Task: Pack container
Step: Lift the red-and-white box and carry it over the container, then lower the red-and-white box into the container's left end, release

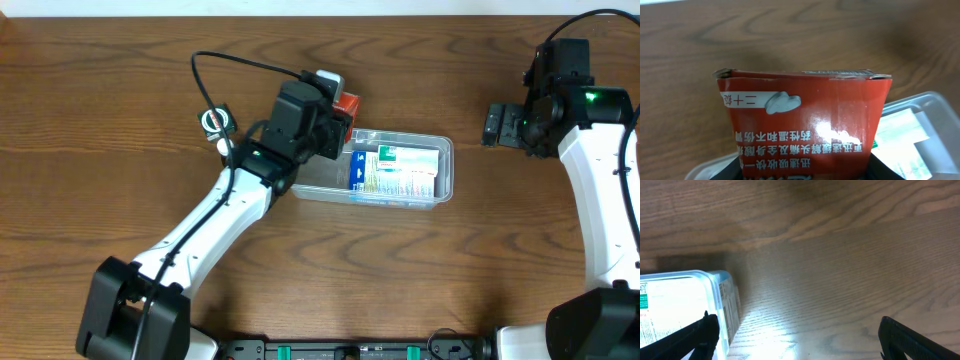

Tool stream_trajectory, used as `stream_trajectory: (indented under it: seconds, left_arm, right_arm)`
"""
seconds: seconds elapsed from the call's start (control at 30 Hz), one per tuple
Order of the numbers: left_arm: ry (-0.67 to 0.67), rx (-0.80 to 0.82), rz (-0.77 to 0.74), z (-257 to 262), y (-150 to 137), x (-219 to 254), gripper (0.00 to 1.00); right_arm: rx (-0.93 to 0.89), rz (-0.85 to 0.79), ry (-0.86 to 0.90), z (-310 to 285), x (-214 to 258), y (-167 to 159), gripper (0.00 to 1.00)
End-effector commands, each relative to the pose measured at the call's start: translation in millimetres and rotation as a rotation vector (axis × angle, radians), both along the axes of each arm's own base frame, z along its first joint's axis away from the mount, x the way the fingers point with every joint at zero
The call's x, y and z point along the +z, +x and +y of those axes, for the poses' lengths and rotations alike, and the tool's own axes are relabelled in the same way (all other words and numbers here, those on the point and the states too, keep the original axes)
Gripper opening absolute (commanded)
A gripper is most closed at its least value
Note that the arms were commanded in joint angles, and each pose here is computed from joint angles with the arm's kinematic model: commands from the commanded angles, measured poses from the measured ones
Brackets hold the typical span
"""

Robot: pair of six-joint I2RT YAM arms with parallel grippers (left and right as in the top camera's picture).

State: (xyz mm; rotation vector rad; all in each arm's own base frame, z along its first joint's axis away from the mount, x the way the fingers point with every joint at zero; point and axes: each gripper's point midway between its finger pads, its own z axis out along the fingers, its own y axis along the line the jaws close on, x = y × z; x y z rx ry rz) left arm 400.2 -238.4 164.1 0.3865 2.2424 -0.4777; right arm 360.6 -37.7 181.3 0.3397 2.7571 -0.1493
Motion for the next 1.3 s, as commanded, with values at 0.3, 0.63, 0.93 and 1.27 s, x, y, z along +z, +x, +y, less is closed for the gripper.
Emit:
stream_trajectory:
  seconds: [0.3, 0.63, 0.93, 1.27]
  left_arm:
    - [0.126, 0.059, 0.112, 11, -17, -33, 0.43]
    - [0.190, 0.047, 0.204, -1, -46, -55, 0.43]
    - [0.212, 0.164, 0.330, 6, -52, -97, 0.43]
    - [0.240, 0.186, 0.387, 8, -54, -125, 0.43]
  right_arm:
    - [-0.027, -0.038, -0.008, -4, 13, 1, 0.99]
    - [-0.027, -0.038, -0.008, -4, 13, 1, 0.99]
    - [-0.027, -0.038, -0.008, -4, 13, 1, 0.99]
    - [-0.027, -0.038, -0.008, -4, 13, 1, 0.99]
